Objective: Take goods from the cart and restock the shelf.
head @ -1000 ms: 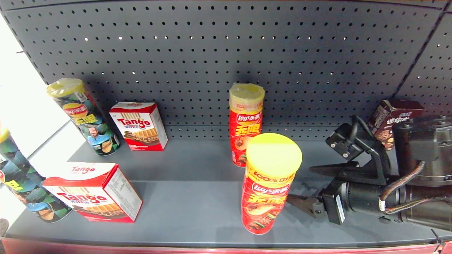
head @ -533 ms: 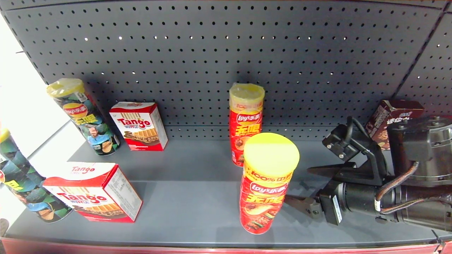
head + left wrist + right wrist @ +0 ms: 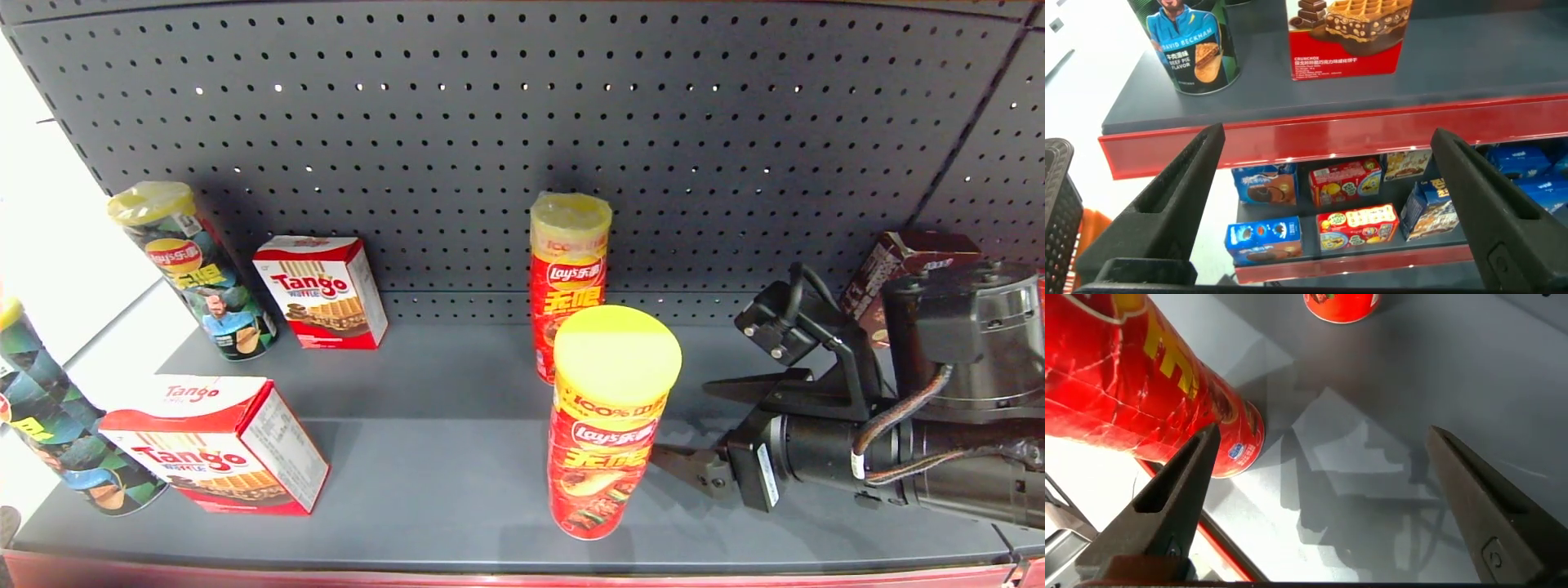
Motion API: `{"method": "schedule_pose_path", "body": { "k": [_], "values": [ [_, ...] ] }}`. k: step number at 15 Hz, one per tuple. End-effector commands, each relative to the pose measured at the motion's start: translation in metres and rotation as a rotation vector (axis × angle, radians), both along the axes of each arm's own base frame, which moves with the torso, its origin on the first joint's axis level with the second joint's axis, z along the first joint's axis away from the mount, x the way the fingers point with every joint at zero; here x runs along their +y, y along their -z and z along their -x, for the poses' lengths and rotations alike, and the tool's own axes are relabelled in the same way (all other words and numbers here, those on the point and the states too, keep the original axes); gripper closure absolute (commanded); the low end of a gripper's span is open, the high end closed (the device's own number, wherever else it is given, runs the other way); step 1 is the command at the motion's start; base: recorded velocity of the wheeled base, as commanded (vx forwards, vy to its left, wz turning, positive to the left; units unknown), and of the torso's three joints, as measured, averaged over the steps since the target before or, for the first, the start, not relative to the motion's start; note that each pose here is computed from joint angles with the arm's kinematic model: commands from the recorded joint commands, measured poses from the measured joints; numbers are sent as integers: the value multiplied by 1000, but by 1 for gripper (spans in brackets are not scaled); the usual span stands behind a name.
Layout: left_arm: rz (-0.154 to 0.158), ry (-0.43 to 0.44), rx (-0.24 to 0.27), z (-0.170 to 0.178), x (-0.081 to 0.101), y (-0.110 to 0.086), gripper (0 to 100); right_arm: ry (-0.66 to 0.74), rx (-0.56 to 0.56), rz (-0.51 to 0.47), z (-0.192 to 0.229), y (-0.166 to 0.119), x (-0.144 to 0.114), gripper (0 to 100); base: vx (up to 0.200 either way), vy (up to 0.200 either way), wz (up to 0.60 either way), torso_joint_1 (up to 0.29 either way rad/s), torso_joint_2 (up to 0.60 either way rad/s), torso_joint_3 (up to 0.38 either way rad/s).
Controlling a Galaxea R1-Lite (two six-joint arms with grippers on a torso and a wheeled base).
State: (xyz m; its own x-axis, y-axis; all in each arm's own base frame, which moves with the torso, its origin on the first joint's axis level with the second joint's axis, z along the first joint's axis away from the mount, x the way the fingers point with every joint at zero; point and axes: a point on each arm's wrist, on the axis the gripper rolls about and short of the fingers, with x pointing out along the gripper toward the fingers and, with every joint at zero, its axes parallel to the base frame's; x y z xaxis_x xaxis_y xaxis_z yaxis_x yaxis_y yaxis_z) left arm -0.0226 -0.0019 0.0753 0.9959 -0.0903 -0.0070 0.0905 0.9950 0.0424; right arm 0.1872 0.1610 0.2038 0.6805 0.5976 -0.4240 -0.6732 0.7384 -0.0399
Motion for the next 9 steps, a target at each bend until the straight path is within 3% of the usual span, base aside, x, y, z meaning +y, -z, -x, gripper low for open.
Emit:
{"method": "schedule_pose_path", "body": {
  "k": [1,9],
  "values": [
    [0,0,2,0,0,0,0,-8,2,2,0,1,2,0,0,0,0,0,0,0],
    [0,0,2,0,0,0,0,-22,-14,-13,9,-4,0,0,0,0,0,0,0,0]
  ]
}}
